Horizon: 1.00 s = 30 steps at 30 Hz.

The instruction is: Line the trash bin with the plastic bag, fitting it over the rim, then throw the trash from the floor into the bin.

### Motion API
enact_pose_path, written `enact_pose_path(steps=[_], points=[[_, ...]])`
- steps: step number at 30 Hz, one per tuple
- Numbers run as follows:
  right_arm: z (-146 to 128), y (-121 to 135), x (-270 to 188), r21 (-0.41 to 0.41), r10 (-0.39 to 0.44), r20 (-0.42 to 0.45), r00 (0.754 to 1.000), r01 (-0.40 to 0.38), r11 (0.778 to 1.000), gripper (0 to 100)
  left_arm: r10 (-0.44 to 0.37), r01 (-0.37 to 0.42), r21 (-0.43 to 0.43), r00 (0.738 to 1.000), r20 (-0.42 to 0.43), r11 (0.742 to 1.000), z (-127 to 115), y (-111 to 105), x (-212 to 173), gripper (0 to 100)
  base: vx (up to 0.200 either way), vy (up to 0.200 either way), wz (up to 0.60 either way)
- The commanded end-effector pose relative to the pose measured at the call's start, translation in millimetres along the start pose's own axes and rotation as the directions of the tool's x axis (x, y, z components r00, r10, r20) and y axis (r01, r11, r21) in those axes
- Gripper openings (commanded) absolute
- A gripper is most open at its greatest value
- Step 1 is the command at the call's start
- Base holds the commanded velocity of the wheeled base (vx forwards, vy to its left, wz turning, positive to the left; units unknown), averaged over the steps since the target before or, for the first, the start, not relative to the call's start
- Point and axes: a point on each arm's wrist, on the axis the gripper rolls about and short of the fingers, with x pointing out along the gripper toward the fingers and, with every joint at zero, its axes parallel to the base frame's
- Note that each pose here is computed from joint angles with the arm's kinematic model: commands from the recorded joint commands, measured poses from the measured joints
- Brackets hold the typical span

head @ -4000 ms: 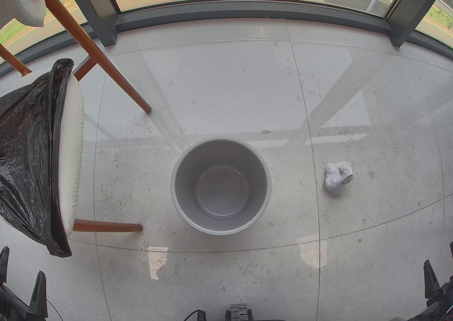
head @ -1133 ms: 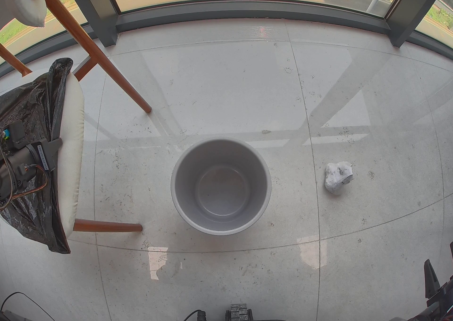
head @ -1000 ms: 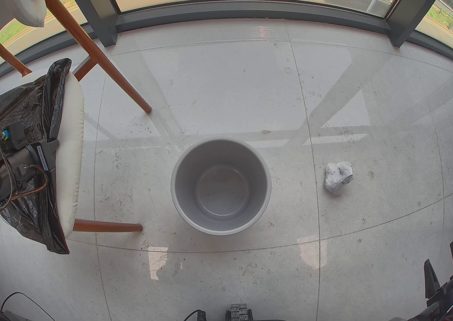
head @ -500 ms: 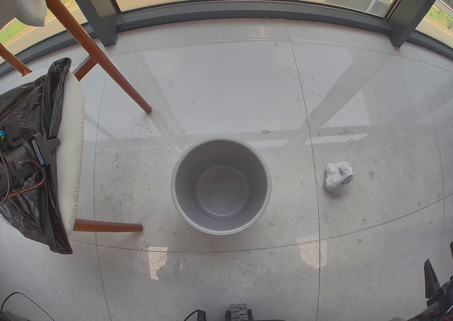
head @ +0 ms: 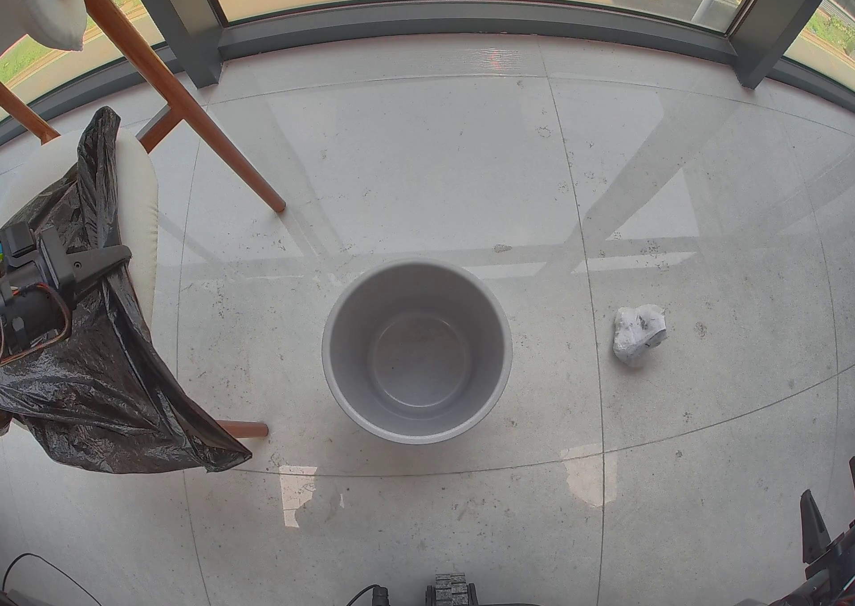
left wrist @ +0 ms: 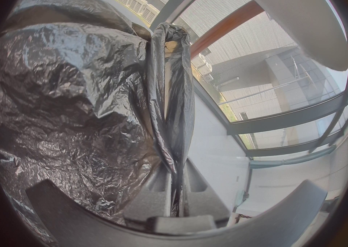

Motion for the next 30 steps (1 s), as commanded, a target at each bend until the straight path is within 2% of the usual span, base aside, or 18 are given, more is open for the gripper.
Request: enact_pose_path(steps=[1, 6, 9, 13, 16, 17, 22, 27, 28, 29, 30], points=[[-5.3, -0.1, 0.1, 0.0, 0.0, -0.001, 1.0, 0.0, 1.0, 100, -0.041, 0.041, -0.015, 0.999, 0.0, 0.999, 7.0, 1.8, -11.6, 0, 0.0, 0.0, 0.0], [-5.3, -0.1, 0.1, 0.0, 0.0, -0.001, 1.0, 0.0, 1.0, 100, -0.146, 0.143, -0.087, 0.989, -0.036, 0.986, 3.7, -15.0, -24.5, 0, 0.0, 0.0, 0.0], [-5.3, -0.1, 0.1, 0.0, 0.0, -0.001, 1.0, 0.0, 1.0, 100, -0.252, 0.235, -0.161, 0.963, -0.097, 0.959, -1.0, -29.6, -35.3, 0, 0.0, 0.0, 0.0], [-5.3, -0.1, 0.1, 0.0, 0.0, -0.001, 1.0, 0.0, 1.0, 100, -0.296, 0.271, -0.192, 0.948, -0.115, 0.943, -2.6, -38.3, -41.9, 0, 0.0, 0.0, 0.0], [-5.3, -0.1, 0.1, 0.0, 0.0, -0.001, 1.0, 0.0, 1.0, 100, -0.306, 0.281, -0.189, 0.945, -0.117, 0.941, -2.6, -41.1, -42.4, 0, 0.0, 0.0, 0.0], [-5.3, -0.1, 0.1, 0.0, 0.0, -0.001, 1.0, 0.0, 1.0, 100, -0.354, 0.327, -0.175, 0.922, -0.155, 0.929, -5.1, -50.8, -38.4, 0, 0.0, 0.0, 0.0], [-5.3, -0.1, 0.1, 0.0, 0.0, -0.001, 1.0, 0.0, 1.0, 100, -0.459, 0.444, -0.118, 0.868, -0.189, 0.888, -6.8, -67.5, -30.2, 0, 0.0, 0.0, 0.0], [-5.3, -0.1, 0.1, 0.0, 0.001, -0.002, 1.0, -0.001, 1.0, 100, -0.506, 0.491, -0.122, 0.832, -0.228, 0.862, -6.7, -72.1, -13.8, 0, 0.0, 0.0, 0.0], [-5.3, -0.1, 0.1, 0.0, 0.001, -0.002, 1.0, -0.001, 1.0, 100, -0.506, 0.491, -0.122, 0.832, -0.228, 0.862, -6.7, -72.1, -13.8, 0, 0.0, 0.0, 0.0], [-5.3, -0.1, 0.1, 0.0, 0.001, -0.002, 1.0, -0.001, 1.0, 100, -0.535, 0.521, -0.123, 0.807, -0.252, 0.845, -8.6, -79.9, -12.0, 0, 0.0, 0.0, 0.0], [-5.3, -0.1, 0.1, 0.0, 0.001, -0.002, 1.0, -0.001, 1.0, 100, -0.546, 0.533, -0.126, 0.796, -0.262, 0.837, -9.6, -83.1, -11.0, 0, 0.0, 0.0, 0.0]])
